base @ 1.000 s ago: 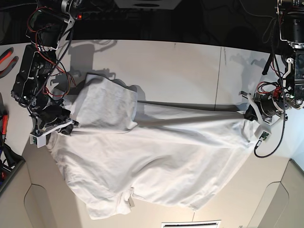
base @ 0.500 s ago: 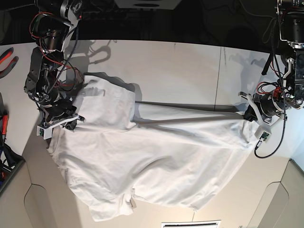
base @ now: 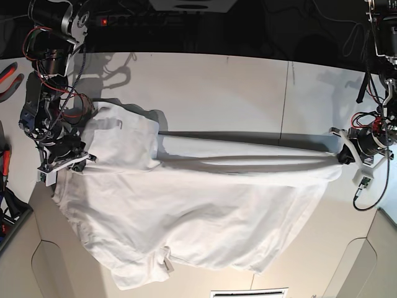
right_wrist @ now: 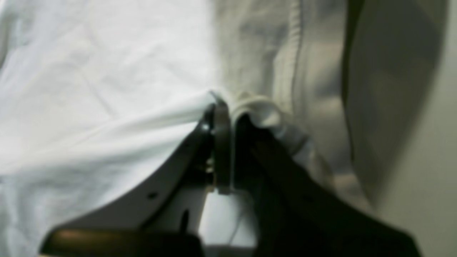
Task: Layout the t-shirt on the table in an organized manner, then fold the t-shirt properly
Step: 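Pull the shirt taut with both grippers, spreading it across the table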
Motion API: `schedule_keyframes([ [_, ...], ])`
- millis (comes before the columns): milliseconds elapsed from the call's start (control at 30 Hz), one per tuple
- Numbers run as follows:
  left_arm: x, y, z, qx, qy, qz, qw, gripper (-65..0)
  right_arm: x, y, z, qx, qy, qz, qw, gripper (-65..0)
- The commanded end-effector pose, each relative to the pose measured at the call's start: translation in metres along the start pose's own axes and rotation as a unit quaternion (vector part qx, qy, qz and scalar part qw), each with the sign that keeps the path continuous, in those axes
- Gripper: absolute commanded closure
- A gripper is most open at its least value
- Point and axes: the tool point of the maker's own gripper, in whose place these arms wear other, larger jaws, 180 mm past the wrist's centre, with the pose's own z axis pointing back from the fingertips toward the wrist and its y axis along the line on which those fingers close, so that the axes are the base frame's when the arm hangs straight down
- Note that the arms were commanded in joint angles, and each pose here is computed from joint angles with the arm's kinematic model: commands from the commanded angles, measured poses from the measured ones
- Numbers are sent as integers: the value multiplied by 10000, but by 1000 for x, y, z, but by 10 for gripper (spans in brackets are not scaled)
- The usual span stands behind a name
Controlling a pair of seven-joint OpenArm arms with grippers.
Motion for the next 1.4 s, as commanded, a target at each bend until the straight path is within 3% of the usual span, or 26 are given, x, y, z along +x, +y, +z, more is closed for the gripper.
schedule_keyframes([
  [0,15,27,8,386,-162,-55,9991,0,-18,-30,4,-606,468,111,9970,0],
  [100,24,36,10,614,-376,18,9974,0,-18,-30,4,-607,475,111,9970,0],
  [267,41,53,12,1026,-512,-301,9929,-6,-18,-30,4,-605,480,108,9970,0],
  [400,54,59,13,1115,-621,-354,9912,-274,-18,-29,4,-586,473,77,9971,0],
  [467,62,65,15,1255,-708,-276,9892,-297,-18,-29,4,-586,473,77,9971,0],
  [633,83,77,21,1575,-1191,-130,9802,-296,-18,-29,4,-577,468,59,9972,0],
  [1067,95,63,16,1322,-1439,158,9806,-280,-16,-25,3,-464,418,-104,9980,0],
  [1133,102,57,18,1017,-1639,411,9804,-169,-15,-22,3,-398,390,-225,9982,0],
  [1233,113,28,17,170,-1901,567,9800,0,-16,-17,3,-265,445,-435,9977,0],
  [1367,118,-26,17,-1097,-2049,593,9708,0,-7,-13,5,-177,341,-402,9985,0],
])
